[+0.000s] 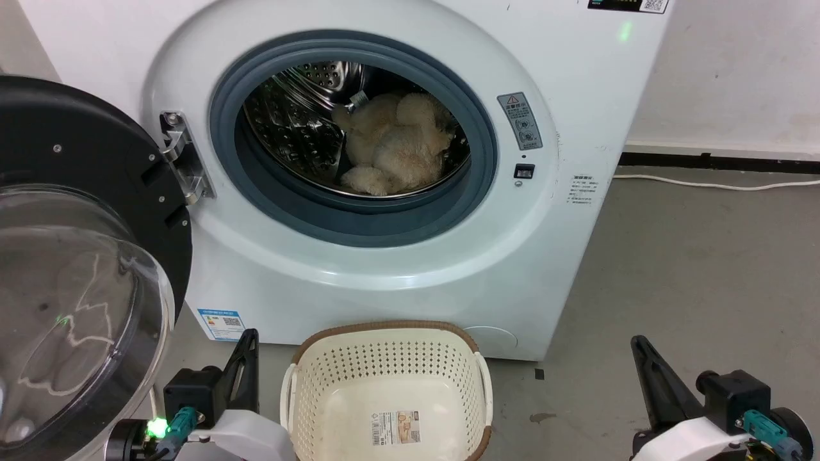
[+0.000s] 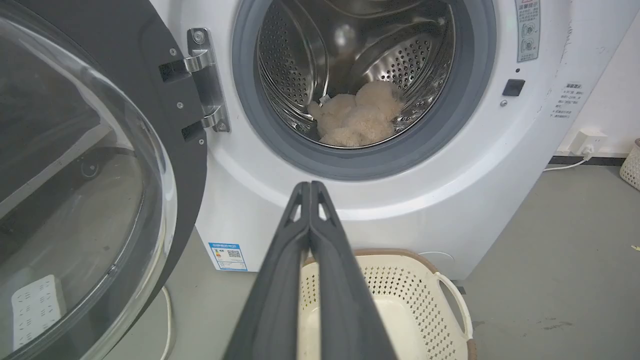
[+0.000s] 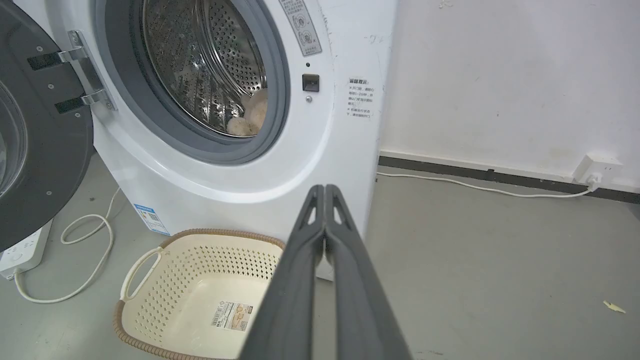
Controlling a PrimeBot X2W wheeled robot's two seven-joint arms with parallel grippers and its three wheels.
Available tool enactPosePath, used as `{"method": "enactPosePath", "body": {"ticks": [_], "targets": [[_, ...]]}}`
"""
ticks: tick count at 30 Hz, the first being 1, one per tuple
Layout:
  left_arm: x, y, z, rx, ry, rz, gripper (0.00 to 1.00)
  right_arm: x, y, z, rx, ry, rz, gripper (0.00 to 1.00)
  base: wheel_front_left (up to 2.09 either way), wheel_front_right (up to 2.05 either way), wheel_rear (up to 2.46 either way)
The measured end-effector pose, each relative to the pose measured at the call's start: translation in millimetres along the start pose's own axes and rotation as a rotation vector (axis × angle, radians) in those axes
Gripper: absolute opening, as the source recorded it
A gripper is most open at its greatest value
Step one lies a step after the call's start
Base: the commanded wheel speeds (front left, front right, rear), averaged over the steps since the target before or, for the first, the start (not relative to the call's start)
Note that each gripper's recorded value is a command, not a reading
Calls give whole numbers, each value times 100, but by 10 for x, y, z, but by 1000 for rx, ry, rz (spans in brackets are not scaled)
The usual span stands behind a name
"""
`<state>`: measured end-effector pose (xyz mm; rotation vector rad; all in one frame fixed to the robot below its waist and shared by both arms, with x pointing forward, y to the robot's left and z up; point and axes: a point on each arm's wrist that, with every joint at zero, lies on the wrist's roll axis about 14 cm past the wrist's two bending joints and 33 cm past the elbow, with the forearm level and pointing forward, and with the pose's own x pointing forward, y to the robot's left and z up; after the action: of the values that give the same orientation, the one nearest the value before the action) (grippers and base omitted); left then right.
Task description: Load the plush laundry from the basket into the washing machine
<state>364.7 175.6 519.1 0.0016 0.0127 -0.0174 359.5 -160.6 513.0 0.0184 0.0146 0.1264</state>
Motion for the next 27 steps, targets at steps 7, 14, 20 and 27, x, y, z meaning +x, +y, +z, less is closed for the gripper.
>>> {"method": "enactPosePath", "body": {"ticks": [7,14,20,27], "targets": [[9,6,9,12,-1,4,0,31,-1,35,-13,-3,1,0,0,0,0],[18,27,10,22,2,13,0,47,-2,45,-29,2,2,0,0,0,0],[27,27,12,30,5,12,0,58,-3,51,-39,7,2,0,0,0,0],[41,16,23,36,3,15,0,70,-6,59,-50,11,1,0,0,0,0]]}}
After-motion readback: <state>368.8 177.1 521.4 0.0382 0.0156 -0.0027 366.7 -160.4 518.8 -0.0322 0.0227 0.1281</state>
